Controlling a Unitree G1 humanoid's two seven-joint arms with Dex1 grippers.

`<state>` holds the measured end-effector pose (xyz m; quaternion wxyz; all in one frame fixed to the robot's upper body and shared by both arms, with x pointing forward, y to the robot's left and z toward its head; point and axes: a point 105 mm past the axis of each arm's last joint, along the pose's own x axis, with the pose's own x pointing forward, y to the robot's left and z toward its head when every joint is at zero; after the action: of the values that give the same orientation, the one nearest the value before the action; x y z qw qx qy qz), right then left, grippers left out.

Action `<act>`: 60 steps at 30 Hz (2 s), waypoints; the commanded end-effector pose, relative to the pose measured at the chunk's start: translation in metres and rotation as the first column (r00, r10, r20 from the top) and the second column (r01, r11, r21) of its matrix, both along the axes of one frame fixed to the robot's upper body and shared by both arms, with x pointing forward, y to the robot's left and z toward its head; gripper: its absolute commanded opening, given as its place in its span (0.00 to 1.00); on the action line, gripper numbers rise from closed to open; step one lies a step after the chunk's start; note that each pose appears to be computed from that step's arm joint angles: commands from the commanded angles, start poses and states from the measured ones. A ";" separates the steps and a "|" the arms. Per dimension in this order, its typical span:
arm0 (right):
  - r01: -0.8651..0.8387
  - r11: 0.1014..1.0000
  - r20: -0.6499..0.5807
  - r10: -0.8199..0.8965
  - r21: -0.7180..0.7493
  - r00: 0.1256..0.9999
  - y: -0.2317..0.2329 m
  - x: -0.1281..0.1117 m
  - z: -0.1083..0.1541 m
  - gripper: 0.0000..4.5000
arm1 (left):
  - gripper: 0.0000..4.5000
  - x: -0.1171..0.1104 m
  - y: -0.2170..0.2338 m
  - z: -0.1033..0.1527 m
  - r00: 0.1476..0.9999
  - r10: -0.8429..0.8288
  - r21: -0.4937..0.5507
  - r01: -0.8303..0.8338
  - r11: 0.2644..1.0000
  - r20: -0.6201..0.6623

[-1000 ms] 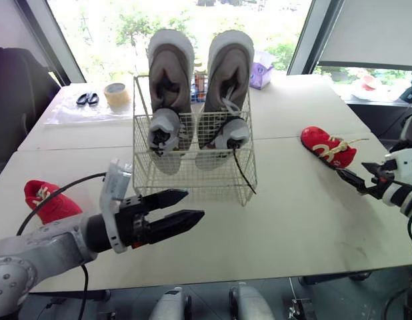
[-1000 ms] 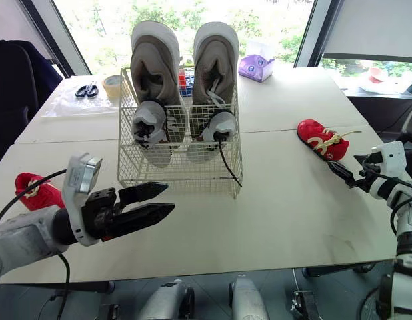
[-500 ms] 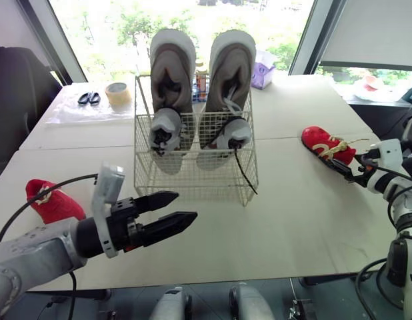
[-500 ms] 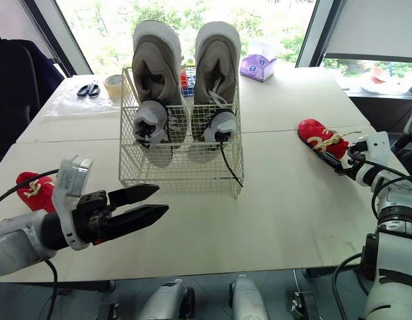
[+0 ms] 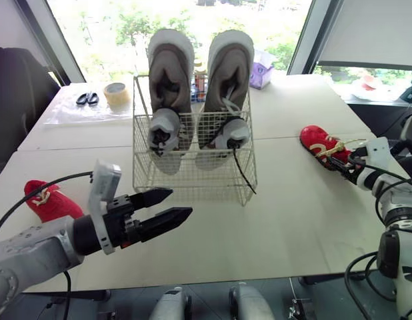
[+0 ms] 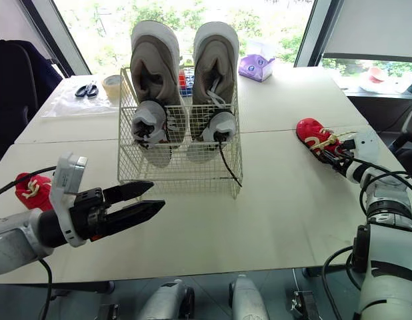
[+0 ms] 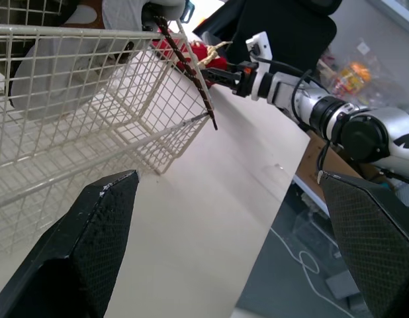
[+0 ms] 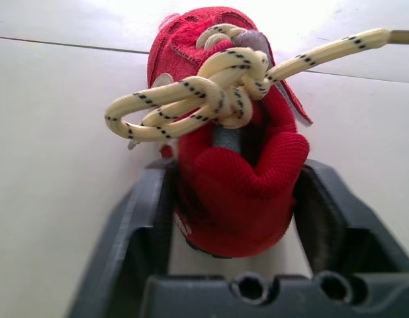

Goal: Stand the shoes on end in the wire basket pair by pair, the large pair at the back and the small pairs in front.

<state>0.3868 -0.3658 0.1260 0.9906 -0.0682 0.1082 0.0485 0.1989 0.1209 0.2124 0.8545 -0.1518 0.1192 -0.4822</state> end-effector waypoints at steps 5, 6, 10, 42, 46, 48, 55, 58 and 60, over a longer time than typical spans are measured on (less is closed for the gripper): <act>0.011 1.000 0.064 -0.011 0.005 0.998 0.000 0.005 0.015 0.19 | 1.00 0.005 0.007 0.013 1.000 -0.002 0.010 0.002 1.000 -0.007; 0.029 0.999 0.089 -0.030 0.014 0.996 -0.004 0.005 0.020 0.19 | 1.00 0.009 0.011 0.017 1.000 0.019 0.025 -0.019 1.000 0.005; 0.105 0.993 0.222 -0.114 0.049 0.968 -0.018 0.004 0.051 0.19 | 1.00 0.032 0.032 0.021 0.978 0.181 0.188 -0.197 0.962 0.099; -0.346 0.441 0.412 0.897 -0.828 0.159 0.251 -0.092 0.313 0.19 | 1.00 0.081 0.051 0.197 0.921 -0.240 -0.151 0.296 0.943 0.309; -0.352 0.392 0.374 0.919 -0.850 0.122 0.262 -0.100 0.308 0.19 | 1.00 0.091 0.046 0.198 0.918 -0.256 -0.132 0.307 0.943 0.304; -0.352 0.374 0.356 0.927 -0.858 0.118 0.266 -0.101 0.305 0.19 | 1.00 0.092 0.043 0.199 0.912 -0.280 -0.124 0.329 0.936 0.300; -0.349 0.310 0.295 0.951 -0.884 0.097 0.275 -0.105 0.293 0.19 | 1.00 0.094 0.032 0.201 0.895 -0.347 -0.084 0.383 0.920 0.282; -0.343 0.277 0.261 0.961 -0.898 0.091 0.278 -0.107 0.287 0.19 | 1.00 0.097 0.030 0.201 0.894 -0.357 -0.080 0.390 0.917 0.270; -0.340 0.255 0.238 0.967 -0.905 0.091 0.280 -0.106 0.281 0.19 | 1.00 0.096 0.028 0.198 0.886 -0.388 -0.070 0.416 0.906 0.254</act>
<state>0.2905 -0.0883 0.4015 0.6636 -0.4513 -0.3714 0.4669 0.3035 0.1490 0.3999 0.7411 -0.1322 0.0278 -0.6577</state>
